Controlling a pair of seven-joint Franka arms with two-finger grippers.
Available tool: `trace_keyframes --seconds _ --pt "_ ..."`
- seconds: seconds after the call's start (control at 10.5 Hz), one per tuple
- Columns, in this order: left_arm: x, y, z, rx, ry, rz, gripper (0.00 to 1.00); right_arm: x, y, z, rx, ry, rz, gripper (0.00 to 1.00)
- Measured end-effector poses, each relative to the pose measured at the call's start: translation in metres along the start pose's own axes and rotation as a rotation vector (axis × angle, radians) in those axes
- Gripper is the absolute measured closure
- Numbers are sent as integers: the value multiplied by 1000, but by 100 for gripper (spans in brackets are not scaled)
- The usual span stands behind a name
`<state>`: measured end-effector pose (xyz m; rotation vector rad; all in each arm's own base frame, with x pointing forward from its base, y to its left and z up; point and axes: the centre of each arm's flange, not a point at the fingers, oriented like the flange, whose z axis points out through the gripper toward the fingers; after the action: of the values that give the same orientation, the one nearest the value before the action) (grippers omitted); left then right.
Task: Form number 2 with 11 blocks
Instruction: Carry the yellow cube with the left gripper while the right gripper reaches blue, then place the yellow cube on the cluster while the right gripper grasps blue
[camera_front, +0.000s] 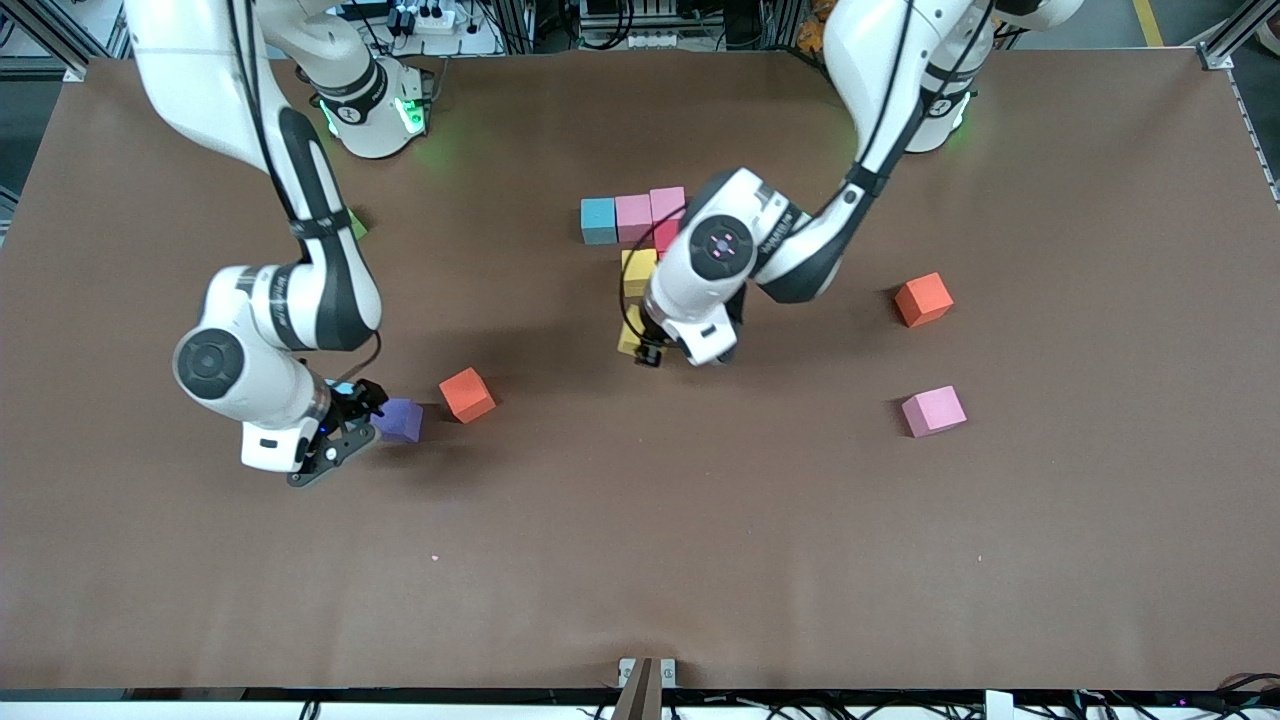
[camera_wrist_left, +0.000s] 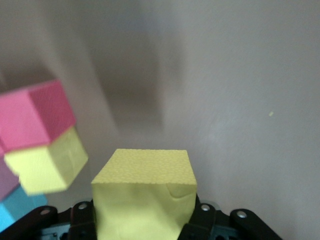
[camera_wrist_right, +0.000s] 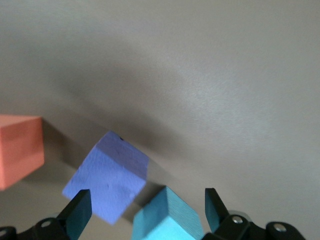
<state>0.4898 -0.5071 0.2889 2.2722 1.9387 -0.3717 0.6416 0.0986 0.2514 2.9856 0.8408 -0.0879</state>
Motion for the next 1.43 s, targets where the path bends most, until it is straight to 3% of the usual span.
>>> trace_keyframes --seconds 0.29,0.57,0.76,1.24,1.43 --pt "-30 -9 -11 -22 -31 -142 41 6 -14 11 3 -10 191 0" --pt "-76 -38 -6 -76 -46 -220 41 2 -10 27 92 1 358 0" --pt "-96 -58 13 -110 -31 -254 41 -1 -4 38 99 -7 455 0" --pt "-108 -94 81 -91 60 -203 41 1 -19 57 94 -37 585 0" --pt "-108 -102 92 -79 74 -192 41 -3 -21 64 99 -53 602 5"
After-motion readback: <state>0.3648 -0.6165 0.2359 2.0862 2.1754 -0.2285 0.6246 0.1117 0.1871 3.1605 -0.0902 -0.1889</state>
